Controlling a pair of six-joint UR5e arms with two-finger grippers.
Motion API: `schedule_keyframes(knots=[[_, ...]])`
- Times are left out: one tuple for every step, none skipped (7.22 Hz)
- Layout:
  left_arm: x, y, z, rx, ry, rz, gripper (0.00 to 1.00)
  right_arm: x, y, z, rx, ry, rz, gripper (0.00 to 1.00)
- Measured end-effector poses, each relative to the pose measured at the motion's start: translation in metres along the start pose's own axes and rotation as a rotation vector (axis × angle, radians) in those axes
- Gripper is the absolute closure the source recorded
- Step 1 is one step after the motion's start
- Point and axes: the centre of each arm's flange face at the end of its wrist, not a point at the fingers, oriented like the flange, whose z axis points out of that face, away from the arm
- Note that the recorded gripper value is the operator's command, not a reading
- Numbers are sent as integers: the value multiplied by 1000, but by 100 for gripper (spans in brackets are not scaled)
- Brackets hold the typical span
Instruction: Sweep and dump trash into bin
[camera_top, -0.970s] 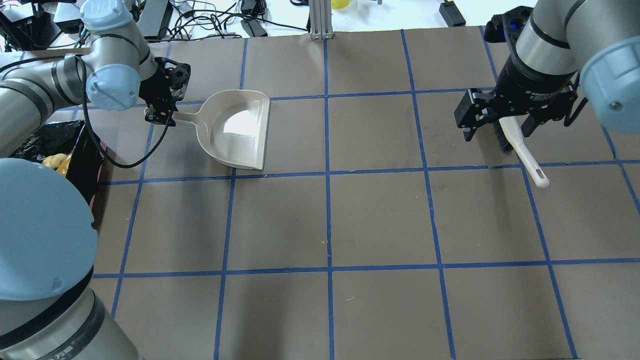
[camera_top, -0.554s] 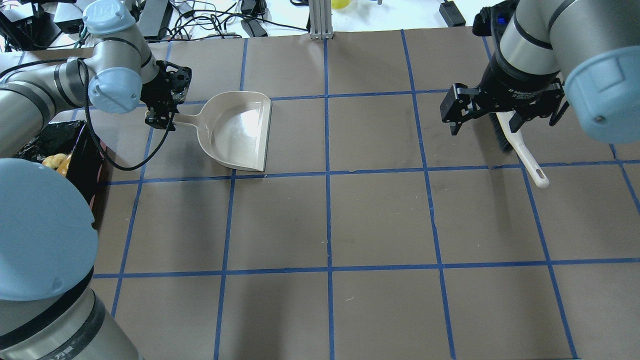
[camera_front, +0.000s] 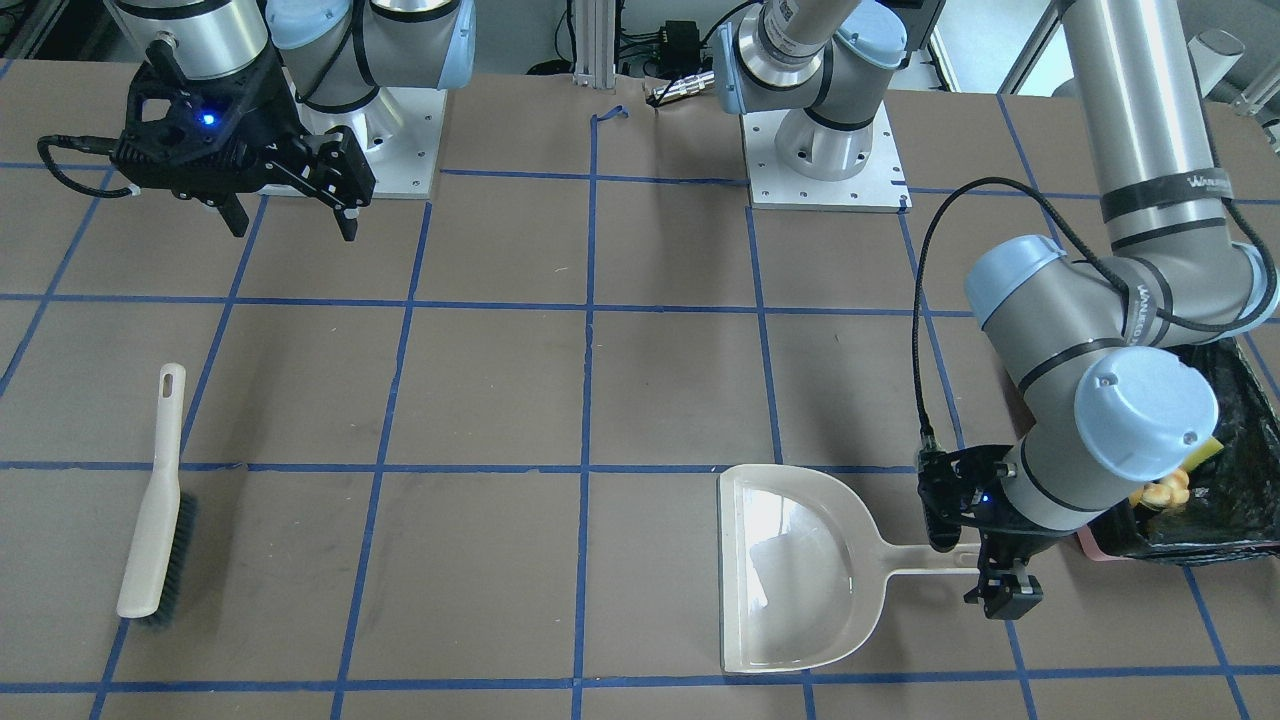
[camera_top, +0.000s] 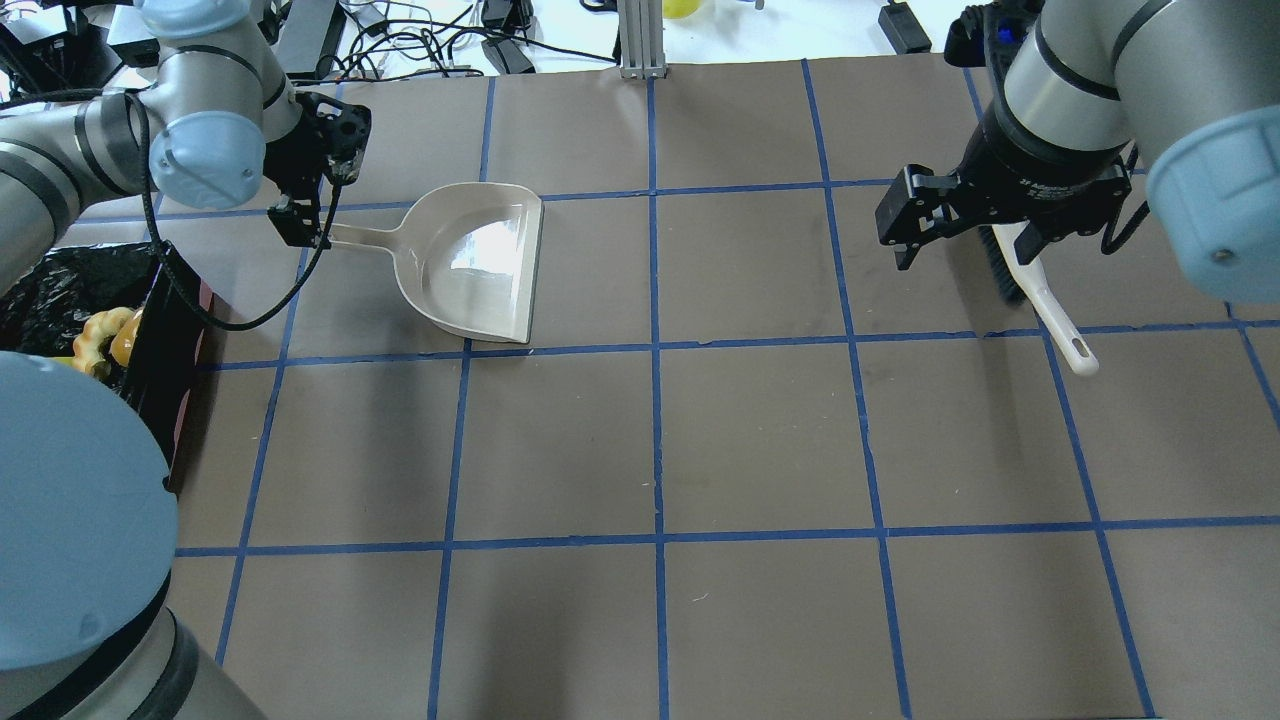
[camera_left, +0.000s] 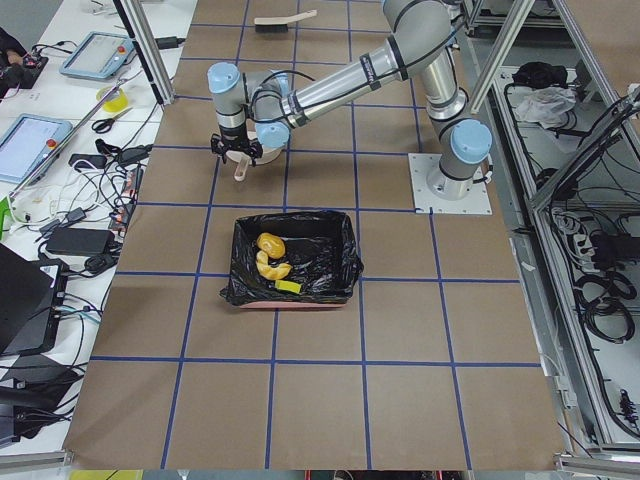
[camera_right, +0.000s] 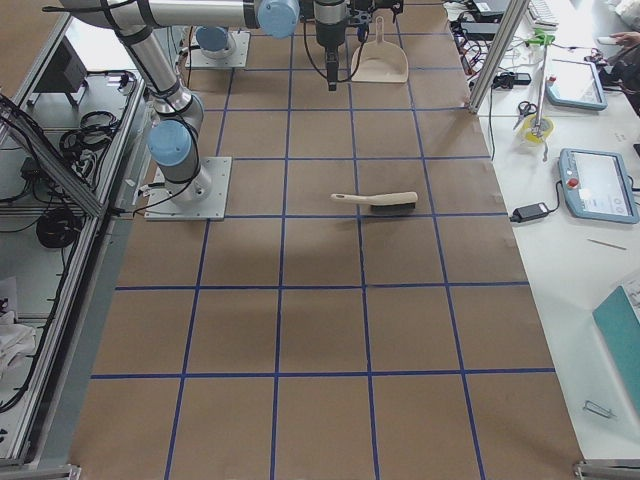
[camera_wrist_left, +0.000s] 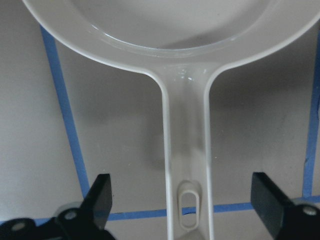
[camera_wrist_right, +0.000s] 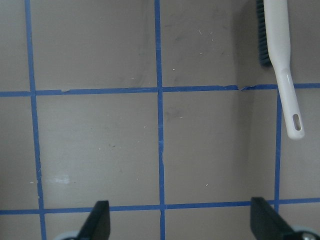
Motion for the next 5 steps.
schedule_keyframes(knots=[[13, -2, -35, 4, -5, -68, 0, -1, 2, 2, -11, -6, 2, 0], [31, -4, -74, 9, -5, -156, 0, -1, 4, 3, -20, -8, 3, 0], [52, -7, -110, 11, 0, -240, 0, -1, 5, 2, -20, -8, 2, 0], [72, -10, -142, 14, 2, -314, 0, -1, 7, -1, -16, -9, -1, 0], [91, -12, -166, 19, 2, -391, 0, -1, 9, -2, -18, -10, -4, 0]])
